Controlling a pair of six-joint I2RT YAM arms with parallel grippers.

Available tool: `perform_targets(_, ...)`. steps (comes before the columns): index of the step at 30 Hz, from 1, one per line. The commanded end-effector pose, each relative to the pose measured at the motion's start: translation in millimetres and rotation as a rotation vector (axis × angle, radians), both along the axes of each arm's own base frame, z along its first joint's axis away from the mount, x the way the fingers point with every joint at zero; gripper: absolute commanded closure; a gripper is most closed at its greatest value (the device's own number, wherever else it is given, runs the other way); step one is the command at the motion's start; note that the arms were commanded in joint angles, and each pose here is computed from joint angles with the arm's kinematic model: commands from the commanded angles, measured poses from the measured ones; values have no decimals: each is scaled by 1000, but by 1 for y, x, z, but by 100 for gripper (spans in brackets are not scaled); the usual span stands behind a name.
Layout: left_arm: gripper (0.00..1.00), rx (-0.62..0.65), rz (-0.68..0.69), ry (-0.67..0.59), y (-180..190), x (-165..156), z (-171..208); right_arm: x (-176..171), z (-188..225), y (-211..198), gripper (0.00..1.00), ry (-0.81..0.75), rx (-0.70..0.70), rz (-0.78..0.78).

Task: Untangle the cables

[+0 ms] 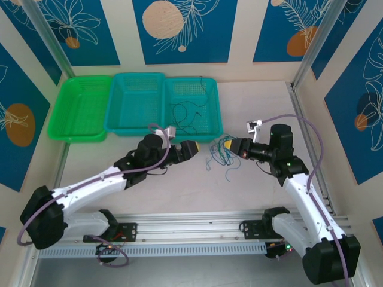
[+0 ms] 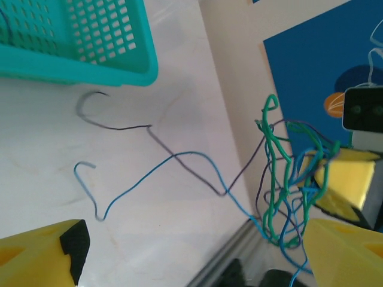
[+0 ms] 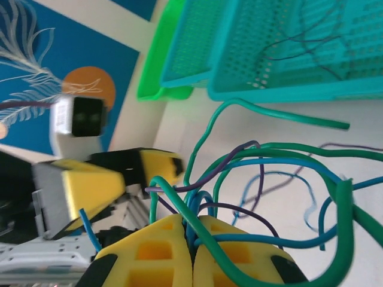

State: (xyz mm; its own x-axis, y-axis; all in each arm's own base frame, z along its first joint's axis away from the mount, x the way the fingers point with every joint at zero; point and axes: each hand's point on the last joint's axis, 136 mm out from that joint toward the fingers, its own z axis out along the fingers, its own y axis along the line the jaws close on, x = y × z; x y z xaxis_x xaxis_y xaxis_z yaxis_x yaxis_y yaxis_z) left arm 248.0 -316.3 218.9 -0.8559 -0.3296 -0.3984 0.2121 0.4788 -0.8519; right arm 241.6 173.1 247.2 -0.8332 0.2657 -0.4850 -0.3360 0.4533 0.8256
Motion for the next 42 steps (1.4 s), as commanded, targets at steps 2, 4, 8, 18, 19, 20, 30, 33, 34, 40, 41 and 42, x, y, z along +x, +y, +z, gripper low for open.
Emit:
perform_targets(2, 7, -271, -5, 189, -21, 2, 19, -11, 25, 17, 100, -59, 97, 81)
perform_targets(4, 8, -322, -11, 251, -28, 2, 16, -10, 25, 20, 100, -64, 93, 74)
perform_targets(8, 16, -329, -32, 295, -34, -6, 11, -2, 27, 19, 100, -73, 104, 35)
perform_targets(18, 12, -376, -15, 373, -47, -2, -13, 1, 55, 20, 100, -134, 168, 14)
perform_targets(19, 9, -393, -8, 370, -50, 0, -12, 1, 56, 21, 100, -134, 170, 16)
perform_targets(20, 7, -408, 4, 364, -52, 2, -9, 1, 56, 22, 100, -131, 173, 19)
perform_targets(30, 41, -489, 87, 367, -65, 28, 0, -7, 55, 32, 100, -120, 180, 45)
perform_targets(33, 37, -528, 56, 396, -73, 27, -1, -6, 57, 31, 100, -127, 178, 31)
perform_targets(34, 33, -534, 52, 404, -74, 27, -2, -6, 57, 30, 100, -129, 177, 27)
perform_targets(40, 40, -550, 80, 428, -73, 30, -7, -3, 60, 30, 100, -122, 192, 15)
perform_targets(41, 46, -560, 77, 421, -74, 31, -3, -4, 60, 30, 100, -124, 193, 16)
perform_targets(42, 56, -568, 71, 414, -75, 32, 0, -4, 60, 30, 100, -121, 193, 17)
